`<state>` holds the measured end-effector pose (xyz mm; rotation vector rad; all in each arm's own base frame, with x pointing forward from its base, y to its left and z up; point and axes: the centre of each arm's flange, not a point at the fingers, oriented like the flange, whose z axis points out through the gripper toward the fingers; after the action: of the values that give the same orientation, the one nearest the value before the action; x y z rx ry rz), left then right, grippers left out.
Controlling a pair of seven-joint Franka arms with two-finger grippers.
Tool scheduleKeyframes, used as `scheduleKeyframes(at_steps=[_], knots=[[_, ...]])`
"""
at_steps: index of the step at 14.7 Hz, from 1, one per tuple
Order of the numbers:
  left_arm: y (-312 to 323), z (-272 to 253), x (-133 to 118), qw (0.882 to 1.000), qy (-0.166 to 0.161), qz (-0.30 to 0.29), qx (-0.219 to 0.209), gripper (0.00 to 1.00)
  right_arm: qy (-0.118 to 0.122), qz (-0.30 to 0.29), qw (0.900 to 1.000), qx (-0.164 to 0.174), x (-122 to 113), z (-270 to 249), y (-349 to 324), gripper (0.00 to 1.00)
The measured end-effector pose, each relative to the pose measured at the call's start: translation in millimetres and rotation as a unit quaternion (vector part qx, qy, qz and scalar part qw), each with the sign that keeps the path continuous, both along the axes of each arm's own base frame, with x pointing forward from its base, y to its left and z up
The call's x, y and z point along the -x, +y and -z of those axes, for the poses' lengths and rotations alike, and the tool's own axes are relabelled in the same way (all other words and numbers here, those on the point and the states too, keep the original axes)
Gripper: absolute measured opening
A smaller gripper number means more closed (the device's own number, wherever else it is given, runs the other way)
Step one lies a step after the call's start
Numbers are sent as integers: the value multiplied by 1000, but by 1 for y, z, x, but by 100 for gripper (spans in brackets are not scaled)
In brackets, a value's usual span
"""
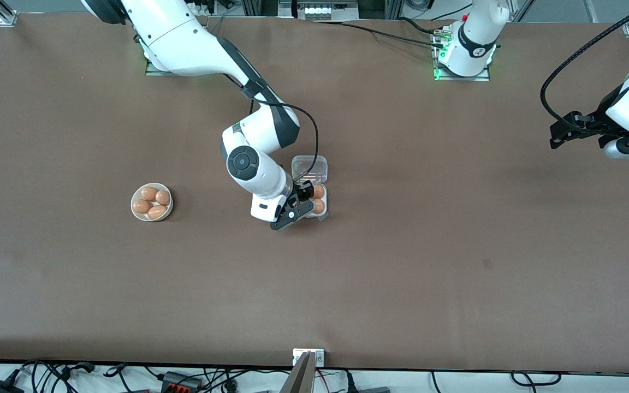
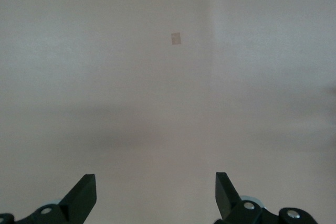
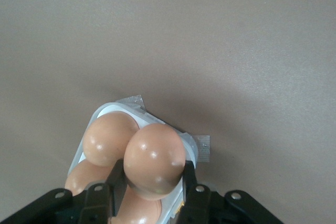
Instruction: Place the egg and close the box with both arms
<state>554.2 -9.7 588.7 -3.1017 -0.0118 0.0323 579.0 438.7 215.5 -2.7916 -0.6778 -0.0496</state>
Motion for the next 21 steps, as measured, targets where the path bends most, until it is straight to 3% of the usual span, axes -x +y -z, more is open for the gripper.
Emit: scheduleKeyframes(at_steps=[3,8,11,14,17,21], knots=[[0,0,0,1000,0,0,0,100,2,5,1000,0,1,0,1,51],[0,0,0,1000,0,0,0,100,10,45,999,-1,2,-8,3,99],[0,0,0,1000,0,0,0,100,3,69,998,-3,-9,-44,-7,100],[0,0,0,1000,0,0,0,100,11,95,995,26,-37,-95,-54,100],[0,0,0,1000,0,0,0,100,45,130,988,73,-65,-138,-125,100],[0,0,0,1000,0,0,0,100,102,164,972,132,-79,-171,-196,100]])
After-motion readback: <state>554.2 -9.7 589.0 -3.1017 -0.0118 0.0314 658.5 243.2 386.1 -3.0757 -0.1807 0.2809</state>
